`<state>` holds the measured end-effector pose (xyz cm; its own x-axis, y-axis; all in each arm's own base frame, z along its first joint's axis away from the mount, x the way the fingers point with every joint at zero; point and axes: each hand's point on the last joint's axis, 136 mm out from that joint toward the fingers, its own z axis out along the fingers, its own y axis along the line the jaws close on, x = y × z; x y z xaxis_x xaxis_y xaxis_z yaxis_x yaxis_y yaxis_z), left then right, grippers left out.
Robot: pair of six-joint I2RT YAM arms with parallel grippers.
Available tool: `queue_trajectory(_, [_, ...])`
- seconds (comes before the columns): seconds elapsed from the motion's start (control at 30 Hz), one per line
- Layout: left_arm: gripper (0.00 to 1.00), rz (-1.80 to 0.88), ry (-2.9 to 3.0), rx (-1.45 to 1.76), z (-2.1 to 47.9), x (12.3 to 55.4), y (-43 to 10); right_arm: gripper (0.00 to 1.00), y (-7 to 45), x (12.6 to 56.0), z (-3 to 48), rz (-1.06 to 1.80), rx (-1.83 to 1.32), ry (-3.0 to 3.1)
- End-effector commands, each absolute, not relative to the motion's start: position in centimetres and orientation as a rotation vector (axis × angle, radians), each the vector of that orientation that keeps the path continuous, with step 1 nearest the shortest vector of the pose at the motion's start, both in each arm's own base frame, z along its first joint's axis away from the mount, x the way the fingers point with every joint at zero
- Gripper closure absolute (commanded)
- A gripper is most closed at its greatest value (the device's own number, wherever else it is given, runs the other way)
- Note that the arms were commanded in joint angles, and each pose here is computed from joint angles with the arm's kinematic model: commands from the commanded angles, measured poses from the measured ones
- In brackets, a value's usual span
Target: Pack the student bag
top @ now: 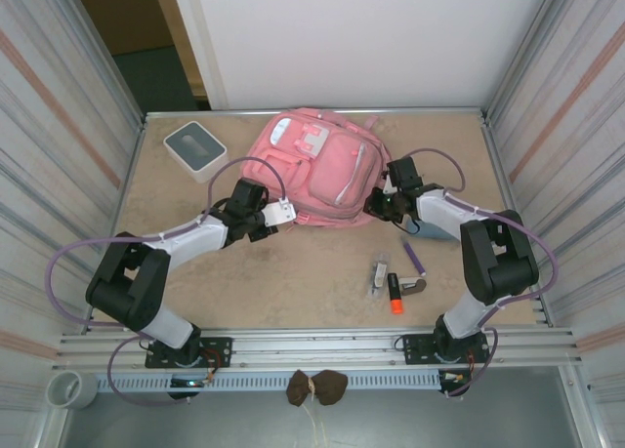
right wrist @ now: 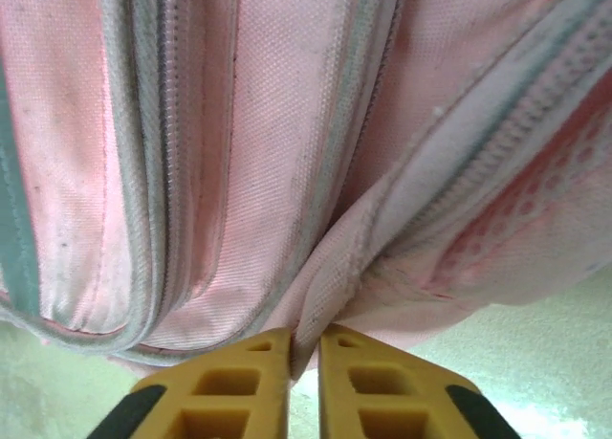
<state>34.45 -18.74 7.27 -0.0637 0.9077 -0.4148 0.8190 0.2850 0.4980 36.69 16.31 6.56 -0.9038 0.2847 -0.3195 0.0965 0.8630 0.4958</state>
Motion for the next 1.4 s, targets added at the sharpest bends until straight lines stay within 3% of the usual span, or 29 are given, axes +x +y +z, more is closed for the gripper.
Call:
queue_trajectory(0.0, [0.55,0.196,1.808,1.567,8.7,35.0,-19.4,0.94,15.8,38.3,9.5,0.745,0.259,2.577])
queue_trajectory(0.37, [0.57,0.109,1.673,1.684,8.9,34.4,-22.6,1.0,15.5,39.3,14.1,0.903,0.178,2.536])
queue_trajectory(0.83, [0.6,0.305,1.575,1.796,5.5,37.7,-24.0,1.0,15.3,39.3,13.7,0.933,0.172,2.544])
queue_trajectory(1.03, [0.65,0.321,1.571,1.794,4.5,38.4,-24.3,1.0,15.1,39.5,14.0,0.951,0.17,2.54])
queue_trajectory(1.37, [0.9,0.266,1.604,1.766,4.4,37.5,-24.5,0.99,15.3,39.5,13.7,0.971,0.161,2.552])
